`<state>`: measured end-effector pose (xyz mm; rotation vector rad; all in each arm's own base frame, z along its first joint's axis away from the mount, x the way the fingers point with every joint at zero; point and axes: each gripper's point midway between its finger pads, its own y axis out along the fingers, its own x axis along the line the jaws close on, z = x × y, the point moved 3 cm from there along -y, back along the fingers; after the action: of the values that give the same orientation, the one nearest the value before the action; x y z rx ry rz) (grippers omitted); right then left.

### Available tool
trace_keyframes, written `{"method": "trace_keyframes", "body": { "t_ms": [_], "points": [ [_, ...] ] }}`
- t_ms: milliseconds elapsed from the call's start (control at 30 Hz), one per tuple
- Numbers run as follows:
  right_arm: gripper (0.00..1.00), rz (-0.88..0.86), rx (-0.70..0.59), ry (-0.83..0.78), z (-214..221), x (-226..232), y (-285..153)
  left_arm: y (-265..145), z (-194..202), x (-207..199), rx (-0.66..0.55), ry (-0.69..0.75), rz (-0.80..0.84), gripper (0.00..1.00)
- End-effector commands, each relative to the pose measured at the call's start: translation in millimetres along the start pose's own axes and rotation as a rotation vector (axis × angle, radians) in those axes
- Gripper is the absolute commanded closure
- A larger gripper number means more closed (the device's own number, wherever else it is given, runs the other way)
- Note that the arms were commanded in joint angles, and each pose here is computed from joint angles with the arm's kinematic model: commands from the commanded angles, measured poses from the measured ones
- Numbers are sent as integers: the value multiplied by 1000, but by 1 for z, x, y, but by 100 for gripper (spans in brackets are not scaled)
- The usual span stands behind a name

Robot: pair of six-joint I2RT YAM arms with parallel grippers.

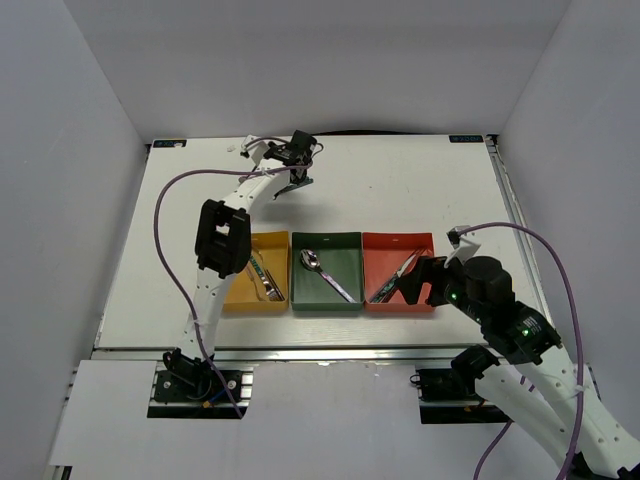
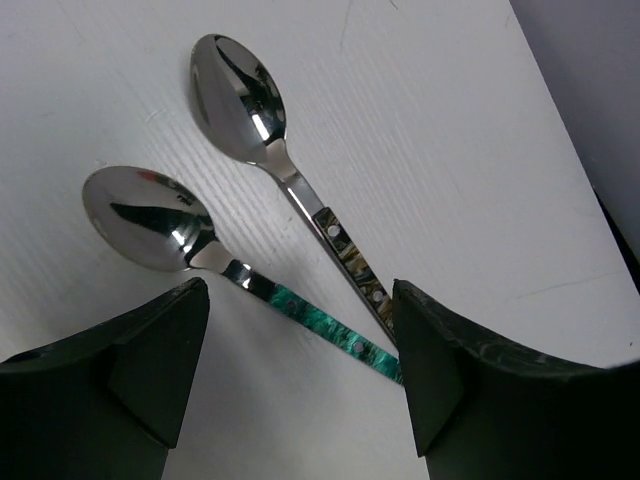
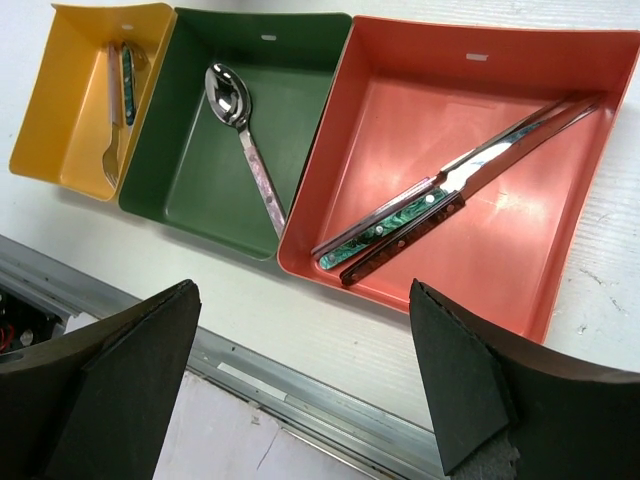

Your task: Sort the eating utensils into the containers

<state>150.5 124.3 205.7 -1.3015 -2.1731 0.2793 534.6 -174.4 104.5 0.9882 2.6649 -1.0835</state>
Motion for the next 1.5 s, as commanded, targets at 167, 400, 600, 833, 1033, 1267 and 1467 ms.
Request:
{"method": "trace_keyframes", "body": {
  "t_ms": [167, 400, 600, 833, 1033, 1267, 1467],
  "points": [
    [11, -55, -35, -7, -4, 7, -3, 18, 20, -4, 59, -66, -5, 25],
    [11, -74, -34, -20, -2, 9, 0, 24, 24, 10, 42, -34, -35, 26],
    [11, -83, -39, -29, -1, 9, 2, 32, 34, 19, 43, 20, -66, 36],
    [11, -85, -40, -35, 0, 9, 3, 44, 45, 21, 51, 76, -81, 36],
    [11, -121, -49, -39, -1, 13, 1, 57, 49, 34, 55, 147, -112, 49],
    [11, -136, -81, -45, -4, 15, -4, 66, 62, 67, 87, 237, -166, 66],
    [11, -147, -86, -50, -5, 16, -6, 62, 61, 89, 95, 231, -195, 66]
  ]
}}
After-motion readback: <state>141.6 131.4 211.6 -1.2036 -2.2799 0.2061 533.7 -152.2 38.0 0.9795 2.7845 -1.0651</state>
